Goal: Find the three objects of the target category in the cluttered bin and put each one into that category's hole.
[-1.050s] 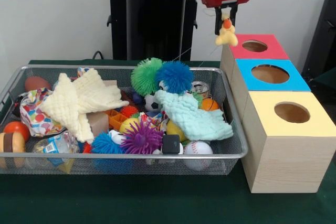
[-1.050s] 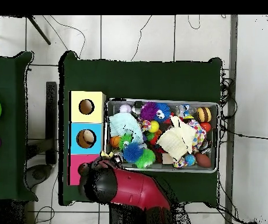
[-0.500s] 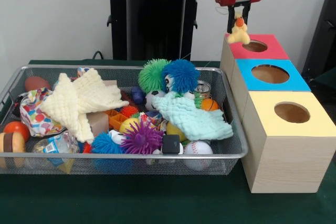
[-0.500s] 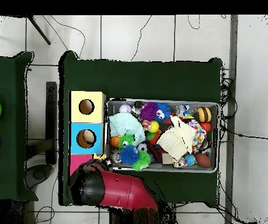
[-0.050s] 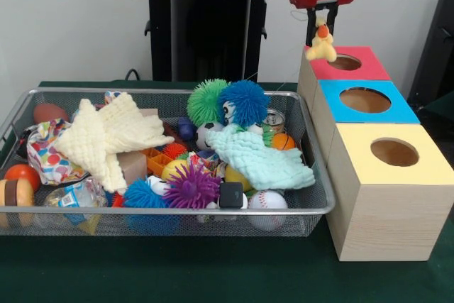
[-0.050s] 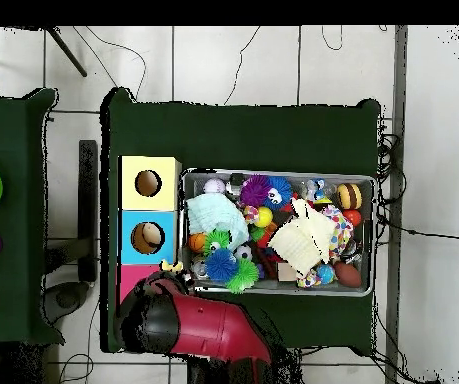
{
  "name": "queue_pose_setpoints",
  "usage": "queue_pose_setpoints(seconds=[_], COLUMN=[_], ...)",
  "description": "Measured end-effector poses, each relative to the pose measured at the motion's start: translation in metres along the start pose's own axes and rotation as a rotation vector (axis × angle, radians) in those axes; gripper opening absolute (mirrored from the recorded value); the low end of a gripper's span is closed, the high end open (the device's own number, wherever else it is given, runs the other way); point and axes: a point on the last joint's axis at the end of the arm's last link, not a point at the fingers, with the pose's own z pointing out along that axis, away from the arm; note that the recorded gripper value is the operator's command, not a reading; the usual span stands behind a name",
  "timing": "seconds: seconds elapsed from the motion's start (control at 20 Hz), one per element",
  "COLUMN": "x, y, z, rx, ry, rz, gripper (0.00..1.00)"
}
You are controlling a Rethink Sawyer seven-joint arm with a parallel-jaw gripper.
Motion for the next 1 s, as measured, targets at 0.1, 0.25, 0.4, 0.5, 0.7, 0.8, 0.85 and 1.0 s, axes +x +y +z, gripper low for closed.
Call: queue_pose_setpoints(seconds=[0.1, 0.25, 0.4, 0.5, 0.7, 0.8, 0.85, 1.0], x=[-0.001, -0.001, -0.001, -0.001, 0.000, 0.001, 0.001, 0.006], y=[-0.002, -0.005, -0.011, -0.016, -0.021, -0.023, -0.023, -0.023], z=[0.000, 0.000, 0.000, 0.000, 0.000, 0.001, 0.002, 0.004], rx=[0.003, 0.004, 0.005, 0.006, 0.011, 0.019, 0.021, 0.031], ry=[-0.006, -0.009, -0.008, -0.010, -0.019, -0.032, -0.036, -0.049], rz=[0.002, 0.010, 0.022, 0.031, 0.041, 0.045, 0.045, 0.046], gripper=[0.00, 0.00, 0.00, 0.00, 0.00, 0.00, 0.00, 0.00])
